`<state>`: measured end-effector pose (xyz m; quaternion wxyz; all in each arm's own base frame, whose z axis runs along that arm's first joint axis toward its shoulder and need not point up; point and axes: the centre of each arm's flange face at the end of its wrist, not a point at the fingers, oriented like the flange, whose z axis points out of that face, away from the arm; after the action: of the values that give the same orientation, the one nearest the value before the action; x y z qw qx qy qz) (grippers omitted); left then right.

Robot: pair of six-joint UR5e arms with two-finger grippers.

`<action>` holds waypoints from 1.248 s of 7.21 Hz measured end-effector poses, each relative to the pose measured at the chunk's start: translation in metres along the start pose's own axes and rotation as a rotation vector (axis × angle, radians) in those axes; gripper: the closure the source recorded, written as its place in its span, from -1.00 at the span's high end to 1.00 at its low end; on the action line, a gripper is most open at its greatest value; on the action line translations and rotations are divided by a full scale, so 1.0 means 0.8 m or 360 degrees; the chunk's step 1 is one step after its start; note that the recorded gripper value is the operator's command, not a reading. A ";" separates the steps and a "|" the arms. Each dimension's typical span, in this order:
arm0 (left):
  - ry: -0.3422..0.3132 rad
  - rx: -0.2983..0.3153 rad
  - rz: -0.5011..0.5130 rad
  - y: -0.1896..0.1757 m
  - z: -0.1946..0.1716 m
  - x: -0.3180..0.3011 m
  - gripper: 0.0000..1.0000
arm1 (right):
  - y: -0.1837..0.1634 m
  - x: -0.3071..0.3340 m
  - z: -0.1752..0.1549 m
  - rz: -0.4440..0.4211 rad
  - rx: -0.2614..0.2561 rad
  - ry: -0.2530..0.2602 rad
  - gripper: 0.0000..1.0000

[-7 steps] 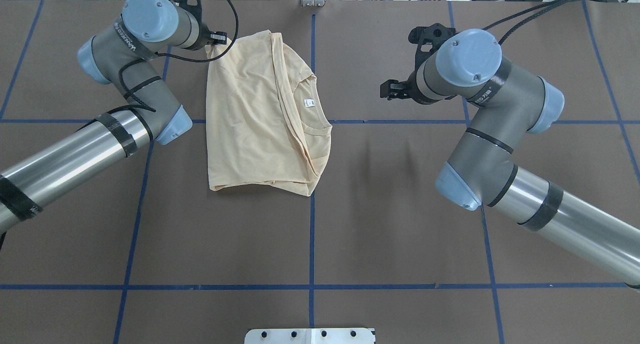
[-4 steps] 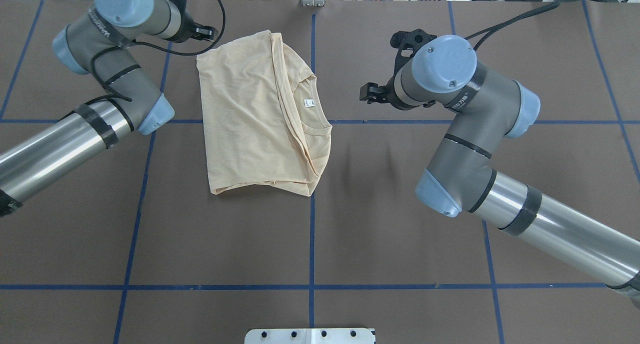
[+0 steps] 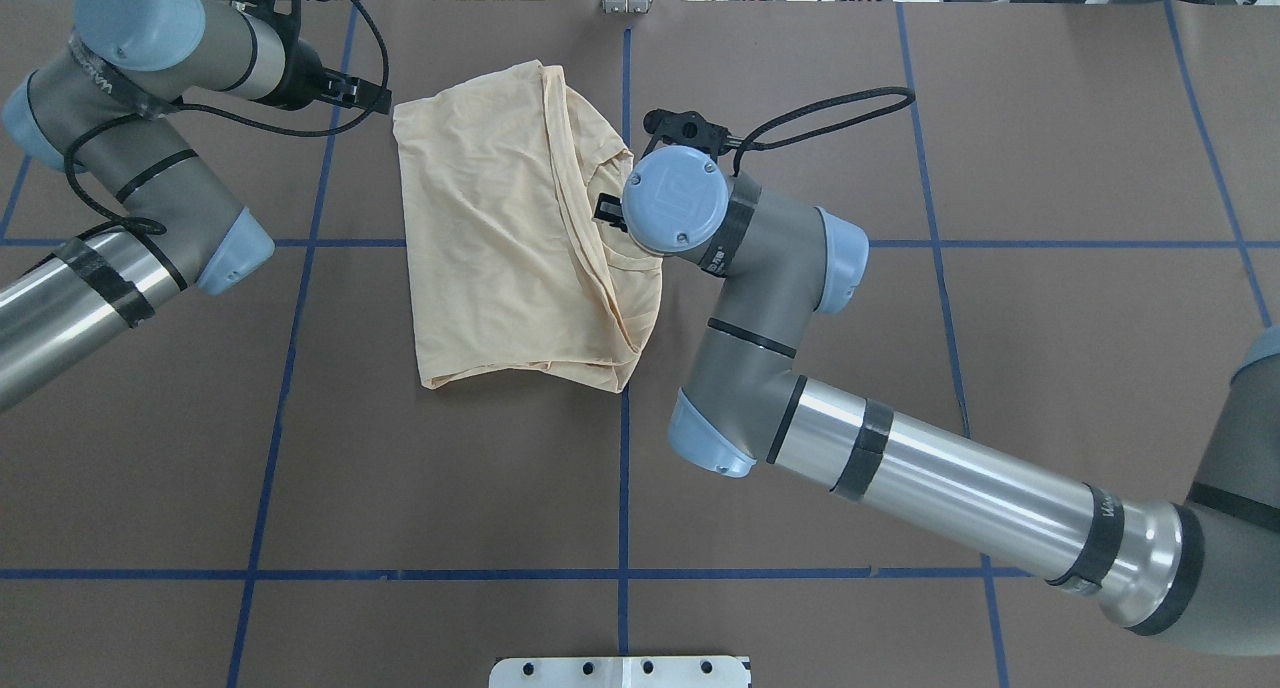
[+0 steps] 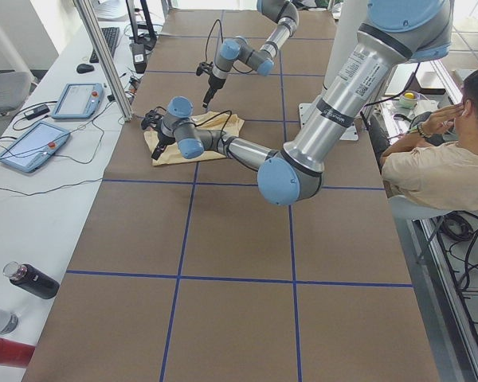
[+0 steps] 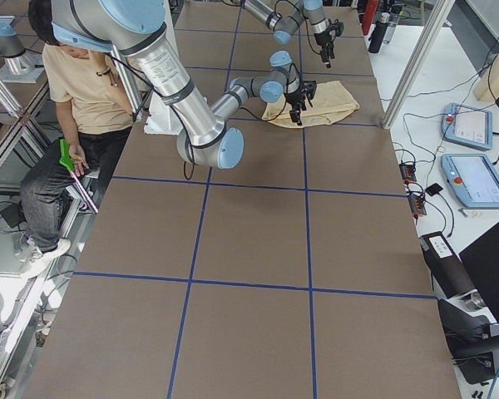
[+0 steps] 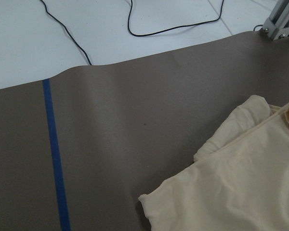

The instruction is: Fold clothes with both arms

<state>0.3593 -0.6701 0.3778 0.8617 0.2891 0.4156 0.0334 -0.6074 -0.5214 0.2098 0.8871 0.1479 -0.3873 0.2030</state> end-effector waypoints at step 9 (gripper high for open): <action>-0.0001 -0.0011 0.0005 0.006 0.004 0.001 1.00 | 0.039 -0.001 0.034 -0.0132 0.0052 0.0085 0.00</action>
<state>0.3627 -0.6672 0.3815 0.8628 0.2869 0.4147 0.0361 -0.6393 -0.5059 0.2300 0.9022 0.1728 -0.3538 0.1763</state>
